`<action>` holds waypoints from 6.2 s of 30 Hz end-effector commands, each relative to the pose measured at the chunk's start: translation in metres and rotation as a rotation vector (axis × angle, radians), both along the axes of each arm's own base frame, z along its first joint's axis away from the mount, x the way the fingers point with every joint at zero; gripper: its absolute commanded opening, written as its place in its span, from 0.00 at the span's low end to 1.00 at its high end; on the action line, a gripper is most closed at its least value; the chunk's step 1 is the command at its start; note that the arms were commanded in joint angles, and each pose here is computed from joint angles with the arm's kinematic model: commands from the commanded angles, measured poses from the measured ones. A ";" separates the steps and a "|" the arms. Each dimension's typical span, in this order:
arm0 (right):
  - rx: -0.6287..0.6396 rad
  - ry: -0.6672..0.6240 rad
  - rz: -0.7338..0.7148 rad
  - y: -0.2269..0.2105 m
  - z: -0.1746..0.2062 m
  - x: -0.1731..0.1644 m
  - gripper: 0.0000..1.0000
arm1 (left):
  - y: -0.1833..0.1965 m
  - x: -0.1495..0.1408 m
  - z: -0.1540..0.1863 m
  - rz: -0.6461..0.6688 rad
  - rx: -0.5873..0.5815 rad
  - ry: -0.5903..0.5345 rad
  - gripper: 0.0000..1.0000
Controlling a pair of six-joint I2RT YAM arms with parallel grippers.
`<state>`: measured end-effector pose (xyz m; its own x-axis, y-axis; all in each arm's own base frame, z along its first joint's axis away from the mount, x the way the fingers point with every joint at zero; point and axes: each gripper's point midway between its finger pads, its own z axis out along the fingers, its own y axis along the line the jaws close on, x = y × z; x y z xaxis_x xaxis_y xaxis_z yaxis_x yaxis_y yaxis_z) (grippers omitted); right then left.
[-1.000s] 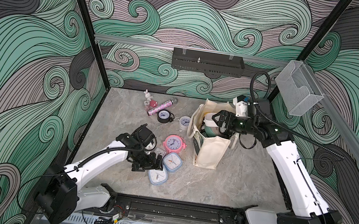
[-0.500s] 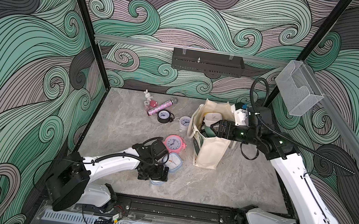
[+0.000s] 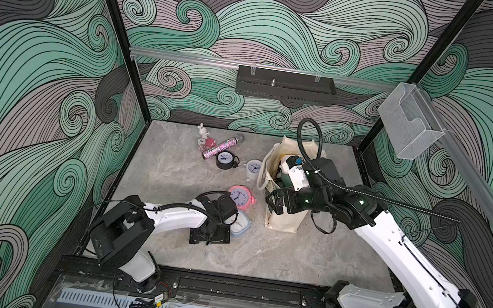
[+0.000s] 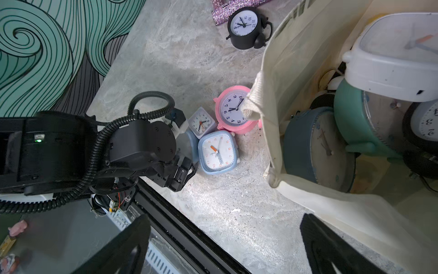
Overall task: Put the alarm clock into the canvas bag
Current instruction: Move the alarm to the center of the board, then pick up the alarm from the center of the board.
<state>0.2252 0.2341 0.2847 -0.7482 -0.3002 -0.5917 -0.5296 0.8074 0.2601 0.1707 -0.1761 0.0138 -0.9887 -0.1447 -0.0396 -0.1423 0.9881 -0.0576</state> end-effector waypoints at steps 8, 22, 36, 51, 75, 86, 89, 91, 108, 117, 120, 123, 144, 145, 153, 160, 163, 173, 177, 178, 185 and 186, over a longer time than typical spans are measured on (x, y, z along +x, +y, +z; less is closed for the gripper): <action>-0.013 0.001 0.006 0.009 -0.008 0.006 1.00 | 0.047 0.052 0.013 0.149 0.074 -0.112 0.99; -0.016 0.017 0.022 0.016 -0.016 0.008 1.00 | 0.112 0.067 0.025 0.343 0.054 -0.082 0.99; -0.011 0.026 0.052 0.024 -0.020 0.009 1.00 | 0.121 0.107 0.056 0.359 -0.026 -0.155 0.99; -0.008 0.025 0.086 0.029 -0.025 0.010 1.00 | 0.143 0.116 0.059 0.395 0.015 -0.116 0.99; -0.076 -0.180 0.010 0.008 0.032 0.028 1.00 | 0.139 0.159 0.041 0.445 0.013 -0.113 0.99; -0.045 -0.119 0.056 0.026 0.021 0.027 1.00 | 0.128 0.142 0.056 0.789 -0.157 -0.199 0.99; -0.030 -0.104 0.068 0.029 0.020 0.024 1.00 | 0.130 0.152 0.064 0.819 -0.206 -0.295 0.99; -0.026 -0.099 0.075 0.031 0.019 0.022 1.00 | 0.135 0.157 0.068 0.819 -0.188 -0.319 0.99; -0.008 -0.088 0.090 0.033 0.020 0.018 1.00 | 0.133 0.200 0.061 0.748 -0.187 -0.350 0.99; -0.005 -0.084 0.090 0.032 0.020 0.017 1.00 | 0.126 0.209 0.061 0.487 -0.098 -0.219 0.99; -0.004 -0.082 0.093 0.032 0.019 0.015 1.00 | 0.124 0.197 0.066 0.367 -0.078 -0.183 0.99; -0.001 -0.085 0.089 0.031 0.020 0.015 1.00 | 0.114 0.182 0.071 0.260 -0.090 -0.161 0.99; -0.010 -0.041 0.220 0.069 0.000 -0.009 1.00 | 0.092 0.169 0.050 0.095 -0.045 -0.079 0.99; -0.011 -0.043 0.222 0.069 0.000 -0.009 1.00 | 0.095 0.168 0.049 0.102 -0.028 -0.074 0.99; -0.013 -0.042 0.230 0.068 -0.004 -0.010 1.00 | 0.100 0.165 0.062 0.120 0.008 -0.111 0.99; -0.008 -0.050 0.233 0.069 -0.001 -0.010 1.00 | 0.091 0.170 0.055 0.099 0.008 -0.094 0.99; -0.010 -0.049 0.232 0.067 -0.002 -0.011 1.00 | 0.089 0.170 0.051 0.096 0.010 -0.088 0.99; -0.015 -0.056 0.229 0.066 -0.003 -0.010 1.00 | 0.092 0.174 0.044 0.111 0.052 -0.085 0.99; -0.019 -0.050 0.231 0.066 -0.005 -0.010 1.00 | 0.092 0.175 0.040 0.107 0.059 -0.077 0.99; -0.018 -0.050 0.230 0.066 -0.005 -0.010 1.00 | 0.091 0.175 0.039 0.104 0.058 -0.077 0.99; -0.026 -0.045 0.232 0.068 -0.008 -0.009 1.00 | 0.093 0.178 0.028 0.108 0.081 -0.062 0.99; -0.025 -0.041 0.234 0.068 -0.009 -0.009 1.00 | 0.092 0.178 0.026 0.111 0.080 -0.061 0.99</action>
<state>0.2184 0.3004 0.2756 -0.6473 -0.4658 -0.6034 -0.6965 0.6831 0.2197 0.3409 -0.0834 0.0406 -0.9672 -0.2332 -0.1007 -0.2333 0.9723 -0.0108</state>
